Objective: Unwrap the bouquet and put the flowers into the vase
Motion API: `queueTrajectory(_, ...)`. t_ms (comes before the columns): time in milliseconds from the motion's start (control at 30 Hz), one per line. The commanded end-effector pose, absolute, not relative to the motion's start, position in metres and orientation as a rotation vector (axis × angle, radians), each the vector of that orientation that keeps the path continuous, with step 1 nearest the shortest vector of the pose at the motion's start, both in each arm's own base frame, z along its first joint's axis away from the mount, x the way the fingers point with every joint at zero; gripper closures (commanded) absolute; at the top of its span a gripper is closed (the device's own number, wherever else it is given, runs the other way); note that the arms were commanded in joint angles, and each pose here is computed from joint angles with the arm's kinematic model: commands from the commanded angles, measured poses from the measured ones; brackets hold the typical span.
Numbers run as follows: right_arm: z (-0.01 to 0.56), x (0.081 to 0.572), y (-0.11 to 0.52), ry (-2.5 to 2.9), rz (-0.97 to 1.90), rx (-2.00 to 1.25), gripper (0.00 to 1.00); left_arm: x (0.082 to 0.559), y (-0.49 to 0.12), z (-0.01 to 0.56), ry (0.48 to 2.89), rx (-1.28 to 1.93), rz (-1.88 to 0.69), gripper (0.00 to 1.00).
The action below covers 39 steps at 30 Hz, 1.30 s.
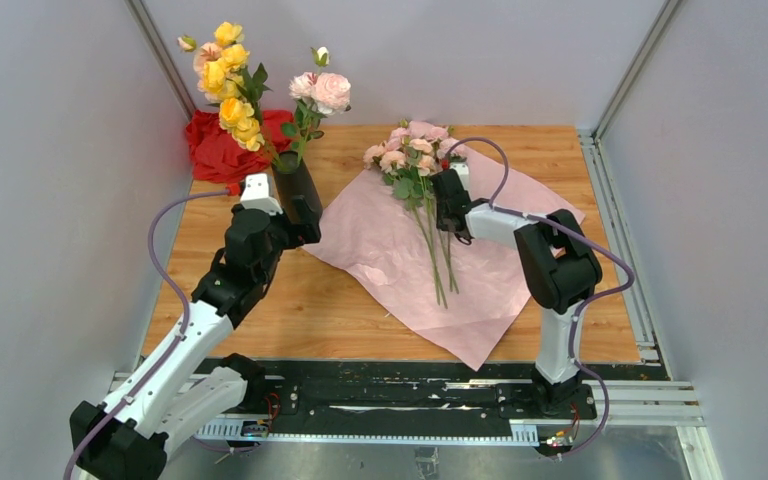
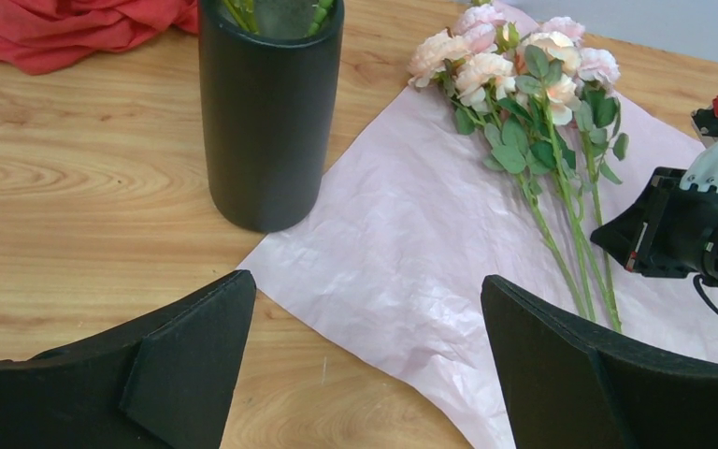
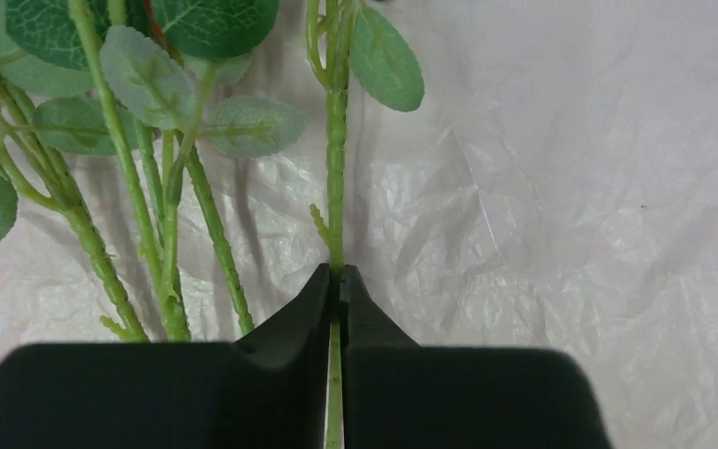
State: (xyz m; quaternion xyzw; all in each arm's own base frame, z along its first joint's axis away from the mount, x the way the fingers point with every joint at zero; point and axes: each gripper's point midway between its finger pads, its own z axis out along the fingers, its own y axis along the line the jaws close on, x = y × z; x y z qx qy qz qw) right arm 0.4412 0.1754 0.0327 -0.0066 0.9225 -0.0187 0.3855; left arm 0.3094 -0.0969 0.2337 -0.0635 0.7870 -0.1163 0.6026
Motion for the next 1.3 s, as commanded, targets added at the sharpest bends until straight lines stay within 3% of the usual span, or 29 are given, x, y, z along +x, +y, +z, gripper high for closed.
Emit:
queueTrajectory(0,0.003,0.427,0.167,2.434,-0.06,-0.04,1.0,0.31,-0.103,0.234,1.809,-0.143,-0.296,0.01)
queueTrajectory(167,0.027,0.422,0.165,2.409,-0.046,-0.028,1.0,0.309,-0.11,0.237,1.807,-0.102,-0.327,0.01)
queueTrajectory(367,0.129,0.405,0.166,2.14,0.098,-0.009,1.0,0.303,-0.15,0.253,1.774,0.034,-0.542,0.0)
queueTrajectory(567,0.211,0.36,0.187,1.951,0.207,-0.157,1.0,0.296,-0.192,0.264,1.732,0.121,-0.802,0.06)
queueTrajectory(833,0.249,0.286,0.233,1.822,0.348,-0.362,1.0,0.283,-0.239,0.303,1.636,0.211,-1.09,0.12)
queueTrajectory(967,0.259,0.26,0.259,1.781,0.371,-0.439,1.0,0.278,-0.259,0.305,1.636,0.249,-1.147,0.11)
queueTrajectory(1267,0.271,0.241,0.284,1.748,0.423,-0.492,1.0,0.267,-0.283,0.312,1.613,0.279,-1.198,0.09)
